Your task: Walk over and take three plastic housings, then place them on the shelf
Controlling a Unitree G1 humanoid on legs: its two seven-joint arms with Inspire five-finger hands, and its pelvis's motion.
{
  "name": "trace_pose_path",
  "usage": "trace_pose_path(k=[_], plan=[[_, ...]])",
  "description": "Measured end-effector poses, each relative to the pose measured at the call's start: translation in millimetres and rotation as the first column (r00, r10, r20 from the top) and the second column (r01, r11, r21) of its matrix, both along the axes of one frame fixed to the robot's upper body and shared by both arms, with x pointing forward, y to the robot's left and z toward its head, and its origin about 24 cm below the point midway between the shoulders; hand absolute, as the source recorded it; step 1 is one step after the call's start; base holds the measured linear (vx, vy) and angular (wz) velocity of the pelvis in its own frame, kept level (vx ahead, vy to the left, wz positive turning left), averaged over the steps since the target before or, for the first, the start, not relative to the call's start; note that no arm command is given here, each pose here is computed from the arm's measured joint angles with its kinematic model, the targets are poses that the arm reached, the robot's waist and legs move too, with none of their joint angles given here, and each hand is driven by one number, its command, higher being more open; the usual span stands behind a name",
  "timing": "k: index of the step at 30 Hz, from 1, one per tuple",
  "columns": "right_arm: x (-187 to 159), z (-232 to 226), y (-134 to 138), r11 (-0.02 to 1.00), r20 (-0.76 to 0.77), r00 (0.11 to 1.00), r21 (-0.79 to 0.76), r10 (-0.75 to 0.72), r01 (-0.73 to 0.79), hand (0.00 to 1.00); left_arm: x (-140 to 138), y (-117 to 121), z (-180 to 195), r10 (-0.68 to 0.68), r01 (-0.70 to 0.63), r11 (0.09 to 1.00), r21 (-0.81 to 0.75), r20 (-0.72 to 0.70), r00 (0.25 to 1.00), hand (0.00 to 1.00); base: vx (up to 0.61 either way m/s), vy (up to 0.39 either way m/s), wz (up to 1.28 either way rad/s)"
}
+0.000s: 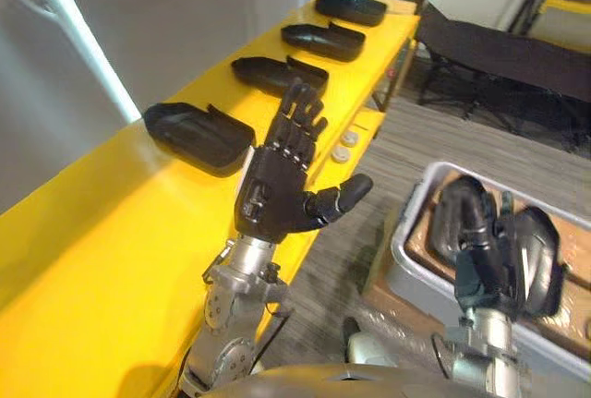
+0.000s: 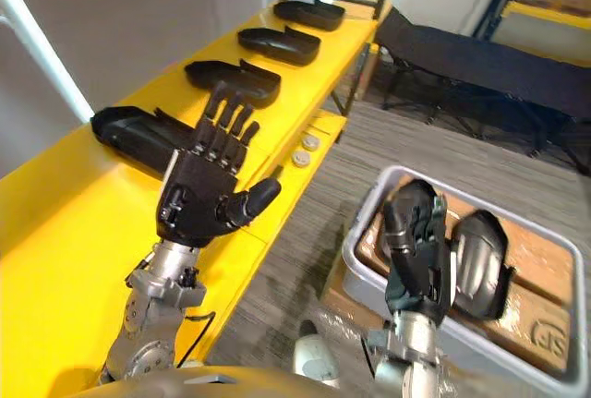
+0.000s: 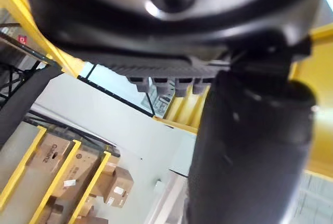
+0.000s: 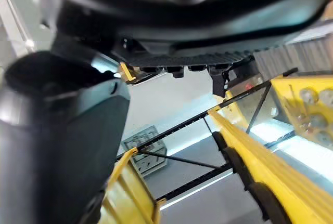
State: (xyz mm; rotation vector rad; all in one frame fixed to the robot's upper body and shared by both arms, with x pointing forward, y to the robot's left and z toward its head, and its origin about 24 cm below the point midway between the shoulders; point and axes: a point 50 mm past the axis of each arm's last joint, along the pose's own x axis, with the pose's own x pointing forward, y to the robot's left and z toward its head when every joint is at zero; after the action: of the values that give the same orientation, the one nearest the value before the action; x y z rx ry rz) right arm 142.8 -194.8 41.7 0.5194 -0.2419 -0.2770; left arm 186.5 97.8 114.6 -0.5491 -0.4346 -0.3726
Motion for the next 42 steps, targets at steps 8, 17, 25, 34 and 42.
trace_pose_path(k=[8, 17, 25, 34, 42], plan=[[47.7, -17.3, 47.7, 0.977, -0.074, 0.975, 0.04, 0.212, -0.209, 1.0, 9.1, 37.8, -34.2, 0.114, -0.095, 0.986, 0.134, -0.135, 0.984, 1.0, -0.03, -0.36, -0.24], [27.2, -44.8, 3.2, 0.967, -0.356, 0.929, -0.183, 0.103, -0.177, 1.0, 15.6, 29.1, -54.0, 0.11, -0.126, 0.992, -0.03, -0.308, 0.945, 1.0, 0.04, -0.39, -0.34], [21.7, -15.5, -28.2, 0.921, -0.284, 0.951, -0.39, -0.12, -0.001, 1.0, 2.6, 11.1, -69.3, 0.053, -0.088, 0.993, -0.073, -0.385, 0.921, 1.0, 0.02, -0.071, -0.73], [5.9, -31.4, -79.2, 0.835, -0.333, 0.818, -0.468, -0.469, 0.289, 1.0, 15.0, 25.9, -58.7, 0.093, -0.103, 0.995, -0.014, -0.317, 0.944, 1.0, -0.07, 0.143, -0.2], [41.3, -38.5, -120.8, 0.699, -0.335, 0.636, -0.52, -0.695, 0.491, 1.0, 31.6, 39.7, -41.2, 0.13, -0.128, 0.991, 0.026, -0.227, 0.965, 1.0, -0.15, 0.074, 0.18]])
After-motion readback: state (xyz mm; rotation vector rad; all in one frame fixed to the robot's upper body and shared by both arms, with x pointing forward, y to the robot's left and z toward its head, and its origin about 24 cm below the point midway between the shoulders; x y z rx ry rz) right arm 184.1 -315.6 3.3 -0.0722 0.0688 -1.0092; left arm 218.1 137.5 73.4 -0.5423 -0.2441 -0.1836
